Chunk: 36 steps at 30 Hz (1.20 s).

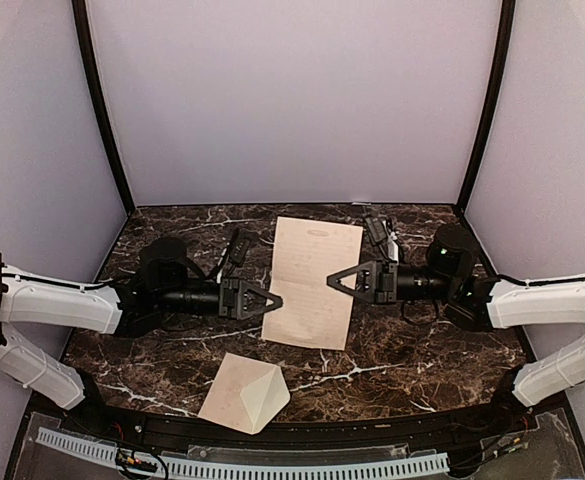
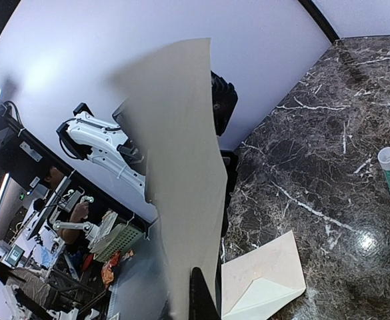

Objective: Place the letter into the envelope and seal it
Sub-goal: Fold the letter.

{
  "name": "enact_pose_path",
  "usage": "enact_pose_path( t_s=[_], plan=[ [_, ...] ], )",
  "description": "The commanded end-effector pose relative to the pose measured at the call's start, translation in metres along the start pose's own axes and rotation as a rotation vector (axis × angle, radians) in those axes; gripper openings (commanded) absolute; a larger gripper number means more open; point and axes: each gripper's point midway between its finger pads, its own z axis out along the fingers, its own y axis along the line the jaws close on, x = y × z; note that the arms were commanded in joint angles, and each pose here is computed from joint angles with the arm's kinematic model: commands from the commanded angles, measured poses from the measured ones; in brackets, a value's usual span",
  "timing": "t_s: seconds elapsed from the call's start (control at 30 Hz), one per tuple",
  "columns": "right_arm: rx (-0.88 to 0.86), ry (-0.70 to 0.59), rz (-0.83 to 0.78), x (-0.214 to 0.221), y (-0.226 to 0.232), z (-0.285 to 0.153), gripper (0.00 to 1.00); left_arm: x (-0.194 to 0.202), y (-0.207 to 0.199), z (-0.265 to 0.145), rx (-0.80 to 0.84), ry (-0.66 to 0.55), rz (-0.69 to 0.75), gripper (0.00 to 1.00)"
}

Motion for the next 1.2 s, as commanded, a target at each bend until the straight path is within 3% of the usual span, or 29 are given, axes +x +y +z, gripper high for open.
enact_pose_path(
  t_s=[0.0, 0.23, 0.3, 0.43, 0.5, 0.57, 0.8, 1.17],
  plan=[
    [0.002, -0.027, -0.057, -0.008, 0.009, -0.002, 0.00, -0.002, 0.003, -0.003, -0.042, -0.021, 0.013, 0.01],
    [0.074, -0.034, -0.074, -0.012, 0.005, -0.007, 0.00, -0.006, 0.003, -0.008, -0.076, -0.035, 0.047, 0.00],
    [0.091, -0.047, -0.087, -0.017, 0.008, -0.011, 0.14, -0.006, 0.002, -0.010, -0.088, -0.031, 0.072, 0.00],
    [0.158, -0.097, -0.129, -0.031, 0.015, -0.024, 0.54, -0.003, 0.003, -0.014, -0.139, 0.017, 0.142, 0.00],
    [0.180, -0.139, -0.163, -0.041, 0.022, -0.036, 0.69, -0.003, -0.001, -0.017, -0.155, 0.052, 0.205, 0.00],
    [0.189, -0.189, -0.197, -0.051, 0.032, -0.049, 0.76, -0.003, -0.007, -0.021, -0.167, 0.088, 0.284, 0.00],
    [0.258, -0.322, -0.297, -0.081, 0.059, -0.088, 0.90, -0.007, -0.032, -0.038, -0.177, 0.166, 0.566, 0.00],
    [0.401, -0.242, -0.316, -0.101, 0.043, -0.082, 0.96, -0.006, -0.035, -0.045, -0.191, 0.230, 0.750, 0.00]
  ],
)
